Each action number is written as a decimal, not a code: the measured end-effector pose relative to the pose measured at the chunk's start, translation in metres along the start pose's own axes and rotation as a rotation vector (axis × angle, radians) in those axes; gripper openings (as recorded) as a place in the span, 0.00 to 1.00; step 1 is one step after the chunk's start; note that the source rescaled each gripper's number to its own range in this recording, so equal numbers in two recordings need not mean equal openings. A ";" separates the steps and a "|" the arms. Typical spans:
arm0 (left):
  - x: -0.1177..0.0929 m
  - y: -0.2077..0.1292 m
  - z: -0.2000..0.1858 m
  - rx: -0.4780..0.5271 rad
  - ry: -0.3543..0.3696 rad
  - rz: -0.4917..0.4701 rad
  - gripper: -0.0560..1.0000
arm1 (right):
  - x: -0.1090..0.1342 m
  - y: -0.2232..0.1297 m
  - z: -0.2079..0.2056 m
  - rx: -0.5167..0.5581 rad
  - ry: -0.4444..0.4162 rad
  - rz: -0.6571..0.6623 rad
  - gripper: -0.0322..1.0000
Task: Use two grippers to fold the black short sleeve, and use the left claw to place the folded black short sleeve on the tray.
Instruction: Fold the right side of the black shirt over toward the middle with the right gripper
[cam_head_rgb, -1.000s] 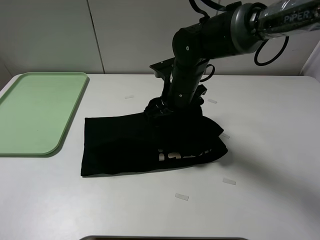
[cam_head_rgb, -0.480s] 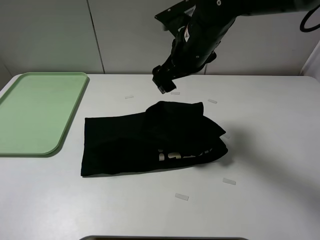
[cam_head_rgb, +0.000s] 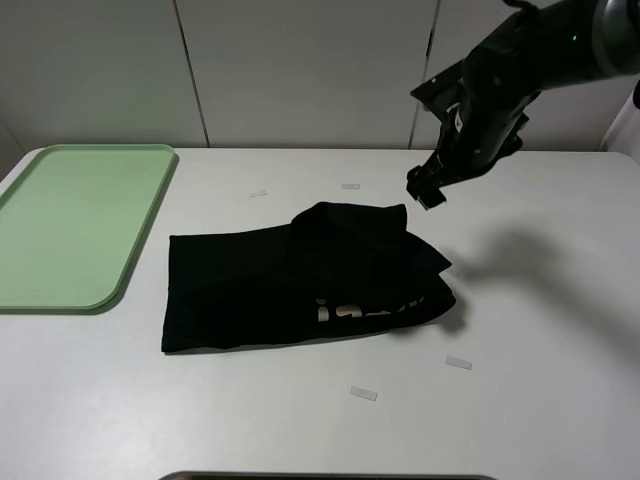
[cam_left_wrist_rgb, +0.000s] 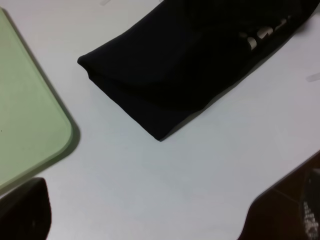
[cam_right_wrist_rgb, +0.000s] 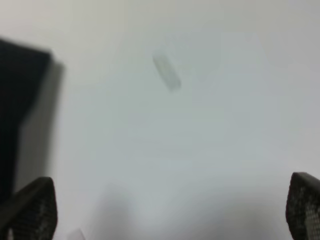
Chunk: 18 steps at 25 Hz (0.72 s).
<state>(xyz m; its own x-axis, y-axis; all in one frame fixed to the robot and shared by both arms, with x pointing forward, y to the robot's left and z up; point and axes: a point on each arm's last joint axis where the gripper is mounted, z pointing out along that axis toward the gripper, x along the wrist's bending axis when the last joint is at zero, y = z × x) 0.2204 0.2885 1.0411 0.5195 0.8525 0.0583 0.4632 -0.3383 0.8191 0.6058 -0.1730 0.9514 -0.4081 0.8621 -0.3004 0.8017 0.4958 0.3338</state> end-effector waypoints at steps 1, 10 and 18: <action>0.000 0.000 0.000 0.000 0.000 0.000 1.00 | 0.001 -0.005 0.006 0.024 0.003 0.013 1.00; 0.000 0.000 0.000 0.000 0.001 0.000 1.00 | 0.068 -0.003 -0.004 0.011 0.215 0.133 1.00; 0.000 0.000 0.000 0.000 0.001 0.000 1.00 | 0.124 0.001 -0.023 -0.047 0.360 0.098 1.00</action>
<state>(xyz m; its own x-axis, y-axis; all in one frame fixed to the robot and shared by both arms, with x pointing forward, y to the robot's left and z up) 0.2204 0.2886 1.0411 0.5191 0.8527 0.0589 0.4632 -0.3386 0.8190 0.5456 -0.0630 0.9346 -0.4648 0.8830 0.0651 0.8270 0.4067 0.3881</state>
